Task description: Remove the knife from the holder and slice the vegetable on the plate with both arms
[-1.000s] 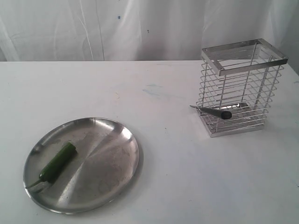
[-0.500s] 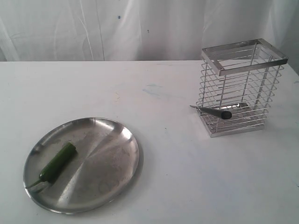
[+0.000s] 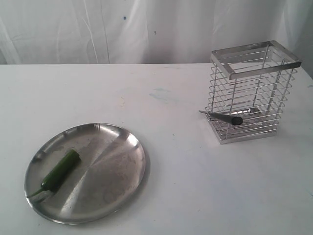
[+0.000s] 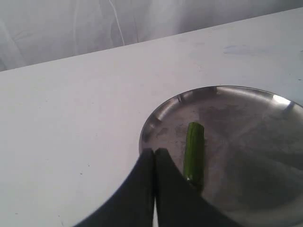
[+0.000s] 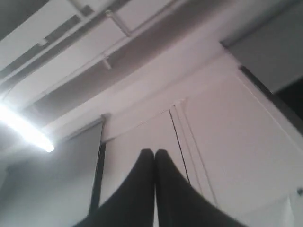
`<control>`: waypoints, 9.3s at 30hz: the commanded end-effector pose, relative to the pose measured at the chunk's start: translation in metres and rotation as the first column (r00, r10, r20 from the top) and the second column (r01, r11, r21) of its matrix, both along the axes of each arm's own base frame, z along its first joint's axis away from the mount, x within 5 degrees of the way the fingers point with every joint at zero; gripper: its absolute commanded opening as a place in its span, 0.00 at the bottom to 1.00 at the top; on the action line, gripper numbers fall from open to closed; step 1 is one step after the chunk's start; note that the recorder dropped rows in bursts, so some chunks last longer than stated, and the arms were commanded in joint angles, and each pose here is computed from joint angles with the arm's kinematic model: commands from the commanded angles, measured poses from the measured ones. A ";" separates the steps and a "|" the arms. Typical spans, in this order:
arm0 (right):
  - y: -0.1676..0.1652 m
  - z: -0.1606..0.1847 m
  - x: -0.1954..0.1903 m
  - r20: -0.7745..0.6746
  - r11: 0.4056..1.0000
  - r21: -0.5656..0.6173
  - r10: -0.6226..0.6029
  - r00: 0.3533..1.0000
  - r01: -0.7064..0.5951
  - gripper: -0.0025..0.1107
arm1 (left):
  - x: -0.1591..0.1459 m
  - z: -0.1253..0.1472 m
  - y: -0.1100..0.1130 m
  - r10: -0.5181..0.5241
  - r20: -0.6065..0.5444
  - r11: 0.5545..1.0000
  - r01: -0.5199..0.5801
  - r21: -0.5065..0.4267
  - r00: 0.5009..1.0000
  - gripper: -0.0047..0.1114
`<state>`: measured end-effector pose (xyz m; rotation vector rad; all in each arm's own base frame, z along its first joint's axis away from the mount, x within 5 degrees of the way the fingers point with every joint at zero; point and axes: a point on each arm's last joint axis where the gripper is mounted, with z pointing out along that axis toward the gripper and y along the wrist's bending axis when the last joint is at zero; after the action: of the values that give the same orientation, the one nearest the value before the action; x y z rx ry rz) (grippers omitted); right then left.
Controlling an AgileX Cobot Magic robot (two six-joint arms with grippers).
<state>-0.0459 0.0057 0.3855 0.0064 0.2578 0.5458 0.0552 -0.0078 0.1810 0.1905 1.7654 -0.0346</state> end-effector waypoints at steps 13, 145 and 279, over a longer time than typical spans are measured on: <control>-0.011 -0.013 0.192 -0.645 0.663 -0.745 -0.744 0.172 0.073 0.02 | 0.000 -0.001 0.000 -0.005 -0.001 1.000 0.005 -0.010 1.000 0.04; 0.013 -0.174 0.338 -0.434 0.686 0.685 0.115 -0.894 -0.244 0.02 | 0.000 -0.001 0.000 -0.005 -0.001 1.000 0.005 -0.010 1.000 0.04; -0.050 -0.102 0.312 -0.799 0.986 -0.165 -0.126 -0.588 0.013 0.46 | 0.000 -0.001 0.000 -0.005 -0.001 1.000 0.005 -0.010 1.000 0.04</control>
<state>0.2680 -0.0389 0.2876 0.4929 2.3683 0.1689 0.0552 -0.0078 0.1810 0.1905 1.7654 -0.0346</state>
